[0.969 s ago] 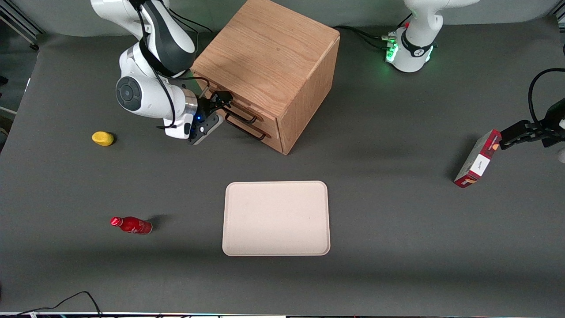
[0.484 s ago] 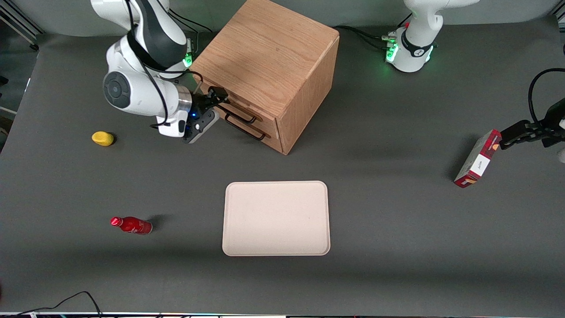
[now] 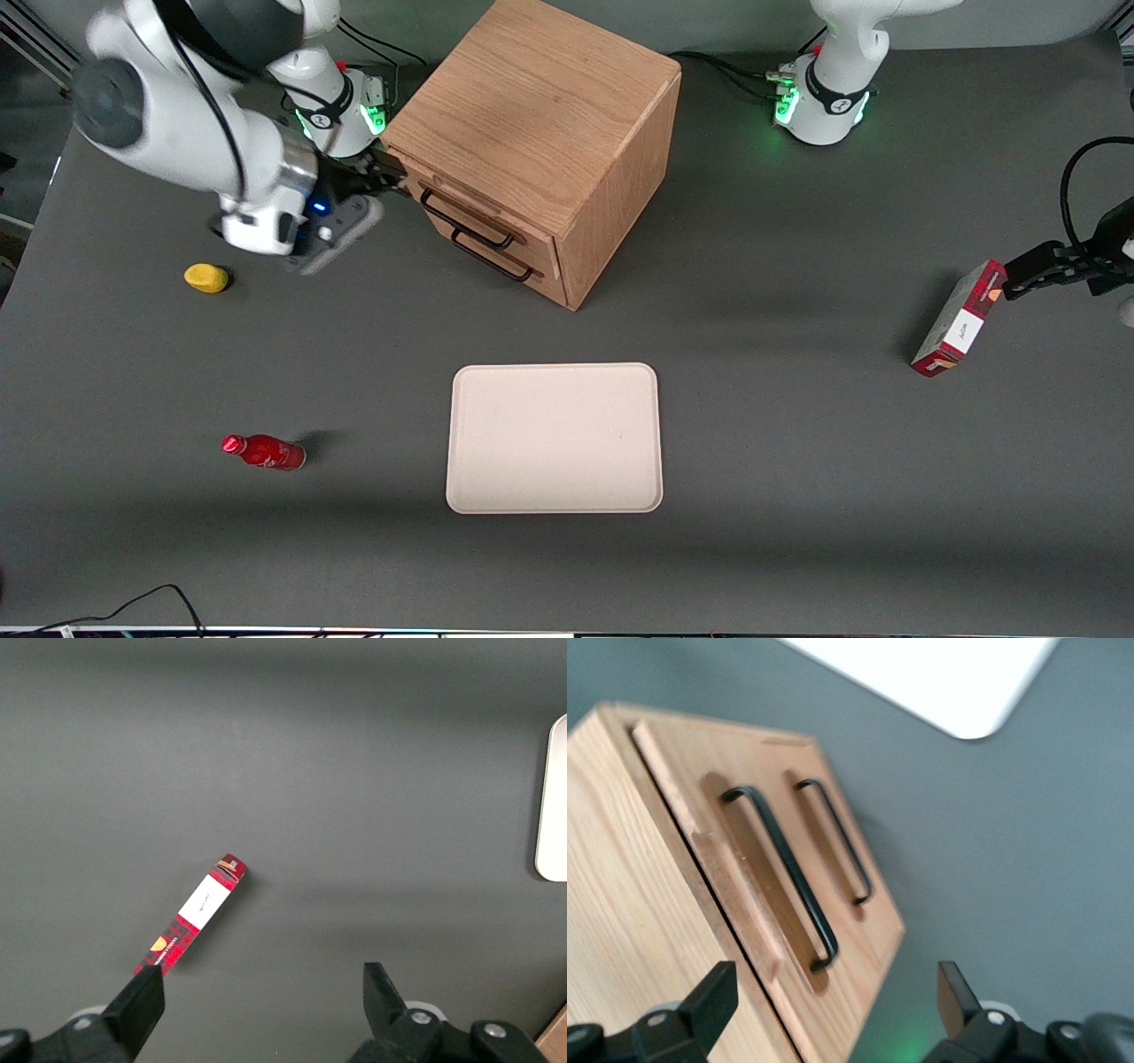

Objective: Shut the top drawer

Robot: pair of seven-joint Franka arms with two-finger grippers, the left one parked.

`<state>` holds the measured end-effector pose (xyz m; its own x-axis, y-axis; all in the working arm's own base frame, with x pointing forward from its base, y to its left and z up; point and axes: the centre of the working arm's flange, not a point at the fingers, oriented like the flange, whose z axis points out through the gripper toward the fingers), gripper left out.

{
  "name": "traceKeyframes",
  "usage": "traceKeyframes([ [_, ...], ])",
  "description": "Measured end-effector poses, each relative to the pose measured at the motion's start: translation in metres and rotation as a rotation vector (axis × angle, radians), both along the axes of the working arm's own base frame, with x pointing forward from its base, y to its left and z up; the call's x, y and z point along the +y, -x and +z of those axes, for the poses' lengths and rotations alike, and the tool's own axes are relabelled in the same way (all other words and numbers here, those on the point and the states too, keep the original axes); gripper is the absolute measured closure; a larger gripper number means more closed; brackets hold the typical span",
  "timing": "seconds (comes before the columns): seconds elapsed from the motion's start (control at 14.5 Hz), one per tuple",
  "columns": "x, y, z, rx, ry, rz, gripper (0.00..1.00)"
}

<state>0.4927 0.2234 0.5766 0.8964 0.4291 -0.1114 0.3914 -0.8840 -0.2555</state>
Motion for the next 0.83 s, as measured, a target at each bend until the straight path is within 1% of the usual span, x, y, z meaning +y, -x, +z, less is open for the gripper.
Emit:
traceKeyframes([
  [0.14,-0.013,0.011,0.076,-0.081,0.111,-0.149,0.00],
  [0.21,-0.022,0.020,0.107,-0.116,0.162,-0.199,0.00],
  [0.28,-0.035,0.026,0.131,-0.149,0.202,-0.245,0.00],
  [0.35,-0.053,0.026,0.148,-0.180,0.230,-0.294,0.00],
  [0.42,-0.076,0.023,0.158,-0.200,0.245,-0.342,0.00],
  [0.48,-0.101,0.017,0.163,-0.205,0.250,-0.392,0.00],
  [0.55,-0.126,0.012,0.164,-0.201,0.252,-0.443,0.00],
  [0.69,-0.167,0.004,0.160,-0.180,0.258,-0.519,0.00],
  [0.83,-0.182,-0.004,0.143,-0.155,0.266,-0.546,0.00],
])
